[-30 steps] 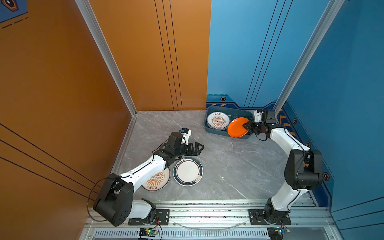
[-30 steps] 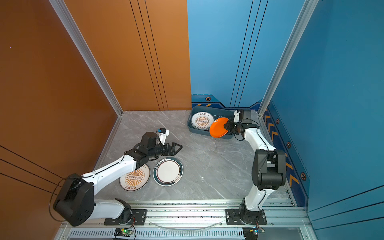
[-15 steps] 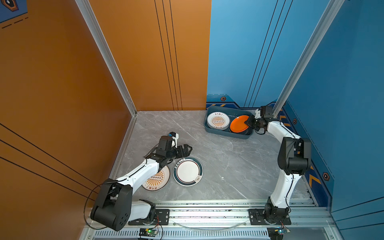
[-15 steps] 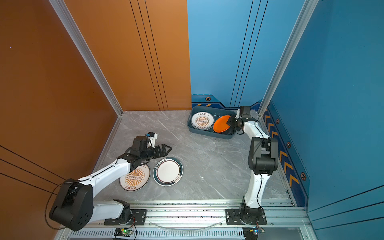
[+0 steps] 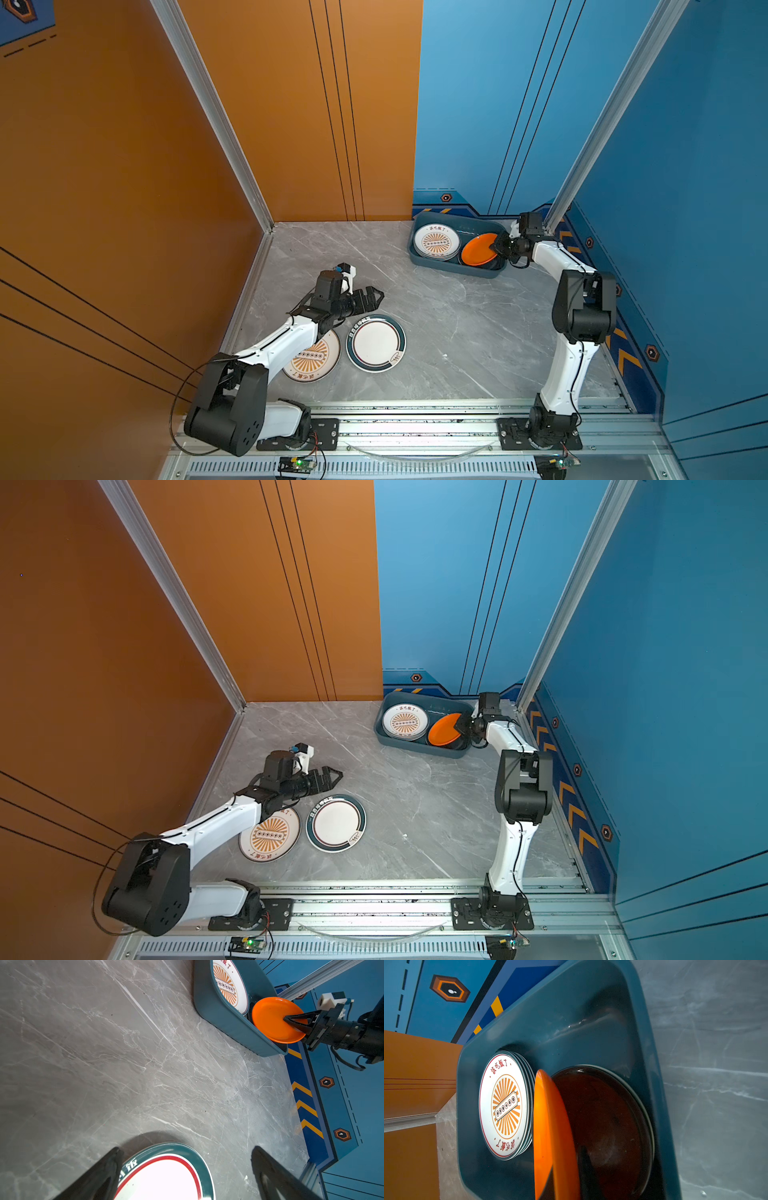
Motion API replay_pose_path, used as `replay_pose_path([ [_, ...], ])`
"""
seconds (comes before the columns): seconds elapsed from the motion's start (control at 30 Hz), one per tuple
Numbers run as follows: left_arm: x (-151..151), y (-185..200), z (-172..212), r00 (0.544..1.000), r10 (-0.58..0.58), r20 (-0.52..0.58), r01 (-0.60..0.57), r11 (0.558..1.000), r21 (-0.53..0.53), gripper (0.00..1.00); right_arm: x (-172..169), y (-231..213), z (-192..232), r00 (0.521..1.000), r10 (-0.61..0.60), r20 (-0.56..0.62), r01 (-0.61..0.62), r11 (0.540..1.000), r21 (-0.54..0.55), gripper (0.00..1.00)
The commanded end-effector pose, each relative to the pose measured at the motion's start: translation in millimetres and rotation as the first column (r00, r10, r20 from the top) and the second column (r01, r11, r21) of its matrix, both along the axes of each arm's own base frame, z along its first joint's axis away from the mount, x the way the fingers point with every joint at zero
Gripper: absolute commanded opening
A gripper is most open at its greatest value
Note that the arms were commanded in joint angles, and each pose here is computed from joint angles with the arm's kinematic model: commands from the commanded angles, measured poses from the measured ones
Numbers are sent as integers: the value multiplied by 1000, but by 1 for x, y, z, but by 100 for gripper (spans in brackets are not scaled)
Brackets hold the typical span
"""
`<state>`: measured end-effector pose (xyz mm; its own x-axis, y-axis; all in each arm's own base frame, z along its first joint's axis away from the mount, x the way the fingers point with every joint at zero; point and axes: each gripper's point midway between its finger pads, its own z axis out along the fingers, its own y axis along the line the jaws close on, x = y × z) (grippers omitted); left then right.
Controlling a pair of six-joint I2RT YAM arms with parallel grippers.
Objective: Place the plates into the plastic bin on the countertop
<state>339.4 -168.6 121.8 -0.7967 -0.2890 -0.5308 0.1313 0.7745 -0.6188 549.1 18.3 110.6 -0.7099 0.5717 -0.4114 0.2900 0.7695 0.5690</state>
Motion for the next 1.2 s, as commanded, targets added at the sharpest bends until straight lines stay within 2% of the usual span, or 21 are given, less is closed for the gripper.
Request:
replay_pose_path([
  [0.0,2,-3,3,1000,-14,1,14,999,-37,98,-3,-8,-2,1000,-20,-22,20,1000,-15,4],
  [0.23,4,-4,5,1000,-16,4,17,999,-43,98,-3,-11,-23,998,-22,-65,21,1000,-13,5],
  [0.4,4,-5,6,1000,-18,2,18,999,-50,98,-4,-11,-29,996,-20,-85,18,1000,-19,11],
  [0.53,4,-5,6,1000,-18,2,18,999,-50,98,-7,-12,-32,995,-16,-97,14,999,-29,18],
  [0.63,4,-5,5,1000,-19,0,19,999,-50,98,-10,-14,-34,994,-18,-107,13,999,-41,29],
  [0.8,4,-5,6,1000,-20,2,20,998,-52,98,-16,-17,-30,993,-17,-114,9,998,-64,39],
  [0.97,3,-5,7,1000,-22,2,22,998,-54,98,-24,-23,-34,991,-23,-128,12,996,-86,42],
  [1.0,3,-5,7,1000,-23,2,23,998,-54,98,-26,-24,-19,995,-23,-101,13,995,-95,43],
  [1.17,2,-5,8,1000,-22,4,22,998,-54,98,-39,-31,-3,995,-28,-97,13,987,-157,44],
])
